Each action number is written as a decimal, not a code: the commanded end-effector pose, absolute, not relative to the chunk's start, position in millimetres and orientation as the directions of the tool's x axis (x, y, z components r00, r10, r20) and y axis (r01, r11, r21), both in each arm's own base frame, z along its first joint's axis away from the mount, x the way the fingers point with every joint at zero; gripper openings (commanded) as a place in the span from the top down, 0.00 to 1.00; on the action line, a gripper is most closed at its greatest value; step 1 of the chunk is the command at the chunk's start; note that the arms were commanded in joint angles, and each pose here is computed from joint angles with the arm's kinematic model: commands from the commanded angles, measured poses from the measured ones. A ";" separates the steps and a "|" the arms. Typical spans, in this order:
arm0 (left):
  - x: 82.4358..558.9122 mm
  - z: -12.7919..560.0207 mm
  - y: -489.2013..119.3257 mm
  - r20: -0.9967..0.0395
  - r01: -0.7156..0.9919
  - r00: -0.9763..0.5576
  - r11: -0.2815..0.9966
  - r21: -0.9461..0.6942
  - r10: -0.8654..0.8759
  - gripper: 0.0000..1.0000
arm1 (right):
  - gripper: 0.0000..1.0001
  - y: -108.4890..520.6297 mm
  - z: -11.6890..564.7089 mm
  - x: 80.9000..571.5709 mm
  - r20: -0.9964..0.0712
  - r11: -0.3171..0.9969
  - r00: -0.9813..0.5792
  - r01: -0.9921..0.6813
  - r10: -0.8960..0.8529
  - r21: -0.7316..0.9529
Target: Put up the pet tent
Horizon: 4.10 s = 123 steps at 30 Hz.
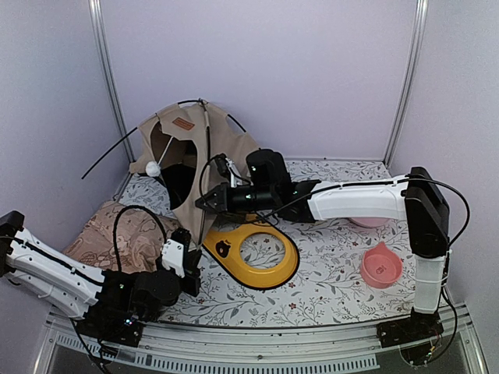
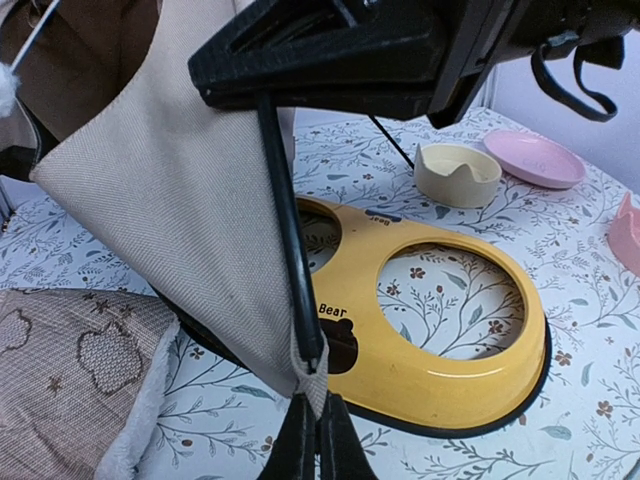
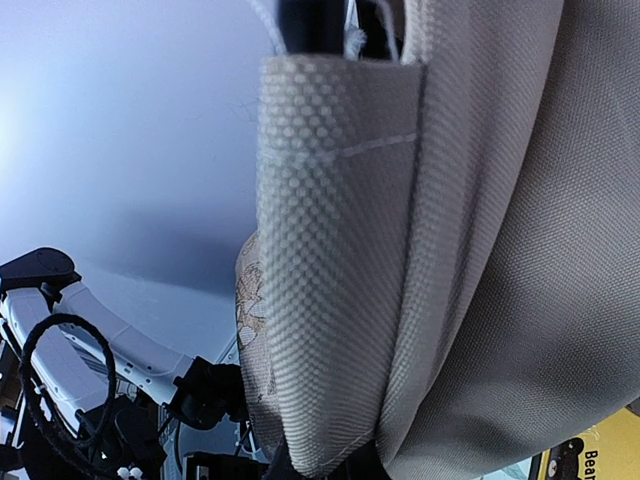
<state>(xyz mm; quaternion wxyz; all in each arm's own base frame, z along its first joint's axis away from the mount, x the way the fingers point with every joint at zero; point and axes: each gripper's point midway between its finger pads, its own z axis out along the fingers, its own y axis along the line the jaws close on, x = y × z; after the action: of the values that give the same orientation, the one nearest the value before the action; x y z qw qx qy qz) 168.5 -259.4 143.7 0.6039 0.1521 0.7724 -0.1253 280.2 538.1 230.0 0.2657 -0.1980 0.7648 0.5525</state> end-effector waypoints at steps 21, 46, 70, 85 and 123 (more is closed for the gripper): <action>128.4 152.7 -305.7 -0.957 0.648 -0.255 0.759 -0.061 0.141 1.00 | 1.00 506.6 278.8 357.0 -0.756 0.424 -0.598 -0.632 0.264 0.648; 162.6 199.0 -283.9 -0.947 0.630 -0.310 0.729 -0.268 -0.080 0.96 | 1.00 514.6 248.9 330.6 -0.743 0.423 -0.640 -0.628 0.196 0.653; 201.7 174.7 -237.4 -0.946 0.495 -0.324 0.849 -0.185 -0.017 0.74 | 1.00 517.4 298.2 320.2 -0.759 0.379 -0.627 -0.669 0.175 0.640; 223.8 179.5 -260.2 -0.977 0.511 -0.068 0.848 0.141 0.204 0.72 | 1.00 509.6 320.0 309.5 -0.759 0.356 -0.630 -0.680 0.165 0.641; 247.4 175.4 -262.4 -0.936 0.431 0.033 0.840 0.330 0.351 0.78 | 1.00 504.2 331.5 302.0 -0.760 0.343 -0.632 -0.687 0.153 0.641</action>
<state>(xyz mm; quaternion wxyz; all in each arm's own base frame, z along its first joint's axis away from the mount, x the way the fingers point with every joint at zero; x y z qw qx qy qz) 240.9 -261.2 166.6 0.6508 0.2908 0.7008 -0.0291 303.6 511.9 269.8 0.3445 -0.1825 0.7652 0.5124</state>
